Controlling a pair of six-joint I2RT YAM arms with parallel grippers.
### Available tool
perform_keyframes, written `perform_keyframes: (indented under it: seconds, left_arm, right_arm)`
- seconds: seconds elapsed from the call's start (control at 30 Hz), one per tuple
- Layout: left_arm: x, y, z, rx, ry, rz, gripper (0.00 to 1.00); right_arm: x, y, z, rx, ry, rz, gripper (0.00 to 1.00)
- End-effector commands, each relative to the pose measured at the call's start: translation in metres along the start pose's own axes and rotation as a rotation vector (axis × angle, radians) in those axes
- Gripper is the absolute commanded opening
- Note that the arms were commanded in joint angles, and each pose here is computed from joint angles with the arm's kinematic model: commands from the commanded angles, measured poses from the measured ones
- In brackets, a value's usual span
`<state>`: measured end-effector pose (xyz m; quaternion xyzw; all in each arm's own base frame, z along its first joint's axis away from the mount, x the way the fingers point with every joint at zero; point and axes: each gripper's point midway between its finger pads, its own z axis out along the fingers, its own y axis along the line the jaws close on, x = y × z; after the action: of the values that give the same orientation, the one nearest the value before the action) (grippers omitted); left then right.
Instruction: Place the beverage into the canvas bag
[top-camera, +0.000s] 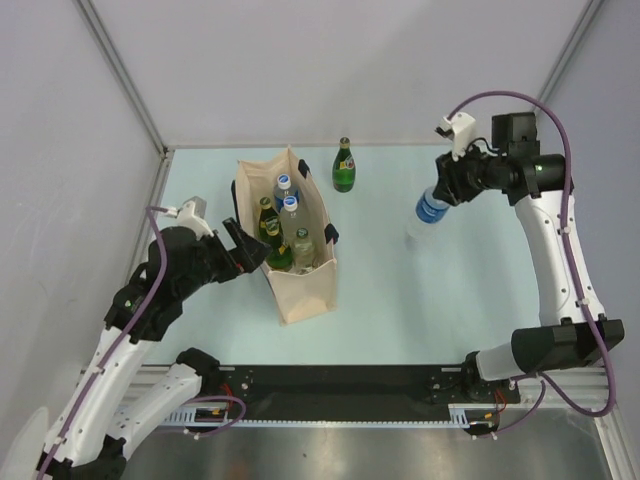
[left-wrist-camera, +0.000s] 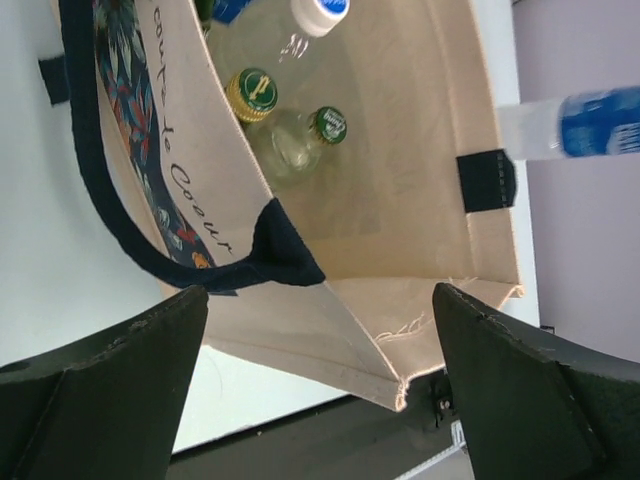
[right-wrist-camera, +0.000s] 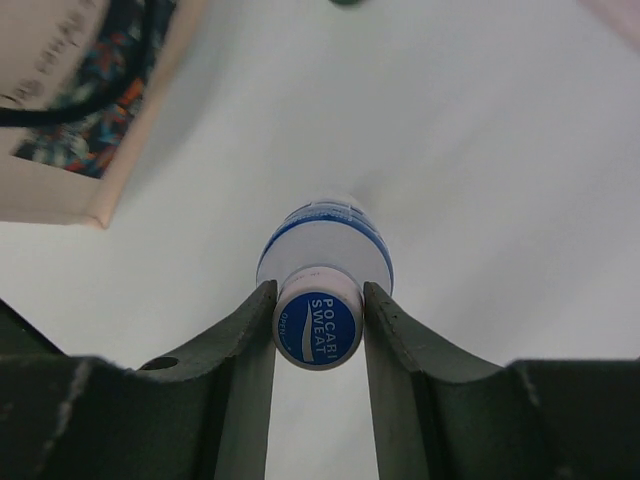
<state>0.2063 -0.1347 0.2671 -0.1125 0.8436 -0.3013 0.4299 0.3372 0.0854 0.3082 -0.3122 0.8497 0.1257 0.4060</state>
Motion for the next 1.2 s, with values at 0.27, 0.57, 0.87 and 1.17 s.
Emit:
perform_keyframes:
  seconds: [0.27, 0.57, 0.87, 1.17]
  left_arm:
    - [0.018, -0.002, 0.008, -0.035, 0.144, -0.052, 0.74]
    - [0.033, 0.0, 0.016, -0.029, 0.215, -0.049, 0.3]
    - [0.038, -0.006, 0.021, 0.011, 0.255, -0.027, 0.11]
    - [0.033, -0.011, 0.008, 0.056, 0.208, -0.013, 0.0]
  right_arm:
    - [-0.197, 0.096, -0.098, -0.116, -0.559, -0.354, 0.0]
    - [-0.232, 0.194, -0.123, -0.297, -0.716, -0.479, 0.0]
    - [-0.234, 0.27, -0.107, -0.474, -0.725, -0.546, 0.0]
    - [-0.218, 0.307, -0.046, -0.605, -0.592, -0.535, 0.0]
